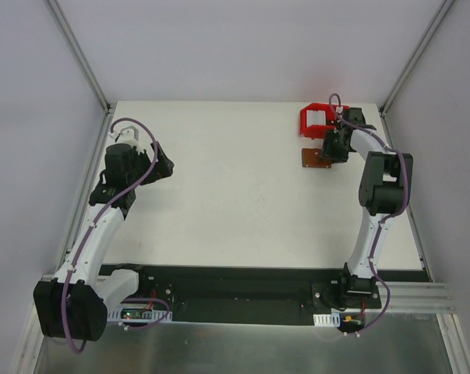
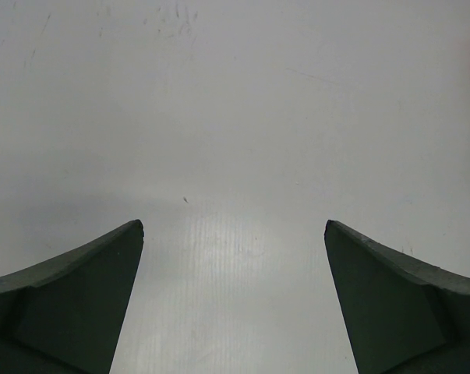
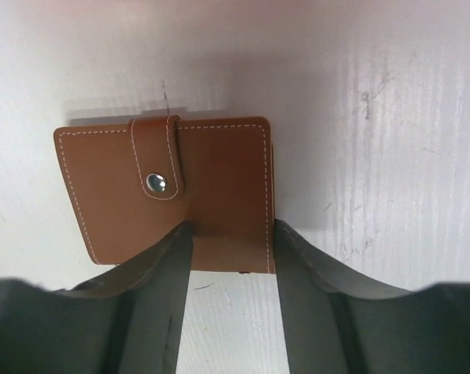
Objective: Put the credit cards into the card holder
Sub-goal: Move the card holder to the center of the board.
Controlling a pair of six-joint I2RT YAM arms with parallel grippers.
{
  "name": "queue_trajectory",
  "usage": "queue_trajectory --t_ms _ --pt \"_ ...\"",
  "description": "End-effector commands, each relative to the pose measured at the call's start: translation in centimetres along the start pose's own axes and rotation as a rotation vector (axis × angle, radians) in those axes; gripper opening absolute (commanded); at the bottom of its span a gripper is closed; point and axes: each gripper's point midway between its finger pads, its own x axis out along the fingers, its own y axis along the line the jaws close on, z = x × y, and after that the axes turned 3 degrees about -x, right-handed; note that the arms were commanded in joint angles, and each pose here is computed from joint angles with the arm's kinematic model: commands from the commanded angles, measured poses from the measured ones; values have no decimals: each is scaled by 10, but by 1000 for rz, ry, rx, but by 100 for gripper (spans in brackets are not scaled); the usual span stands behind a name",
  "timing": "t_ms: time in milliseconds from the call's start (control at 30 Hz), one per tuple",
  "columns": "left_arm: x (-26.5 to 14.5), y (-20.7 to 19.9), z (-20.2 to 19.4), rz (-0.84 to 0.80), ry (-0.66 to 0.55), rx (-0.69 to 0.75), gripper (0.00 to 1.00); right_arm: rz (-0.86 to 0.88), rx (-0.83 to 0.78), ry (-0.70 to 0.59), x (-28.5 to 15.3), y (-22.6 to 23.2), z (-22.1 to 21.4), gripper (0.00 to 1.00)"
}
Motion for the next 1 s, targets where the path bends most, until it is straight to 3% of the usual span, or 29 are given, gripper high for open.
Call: queue_trajectory --t_ms 0,200,333,967 --pt "0 -10 2 -44 8 14 99 28 -94 19 -2 11 -7 42" --pt "4 -17 -12 -94 66 -4 99 32 -224 41 -15 37 -26 15" --pt "7 -22 -21 -134 114 -14 99 38 -351 91 -22 63 -55 9" --pt "22 -58 -69 -296 294 -7 99 380 -639 91 -78 235 -154 15"
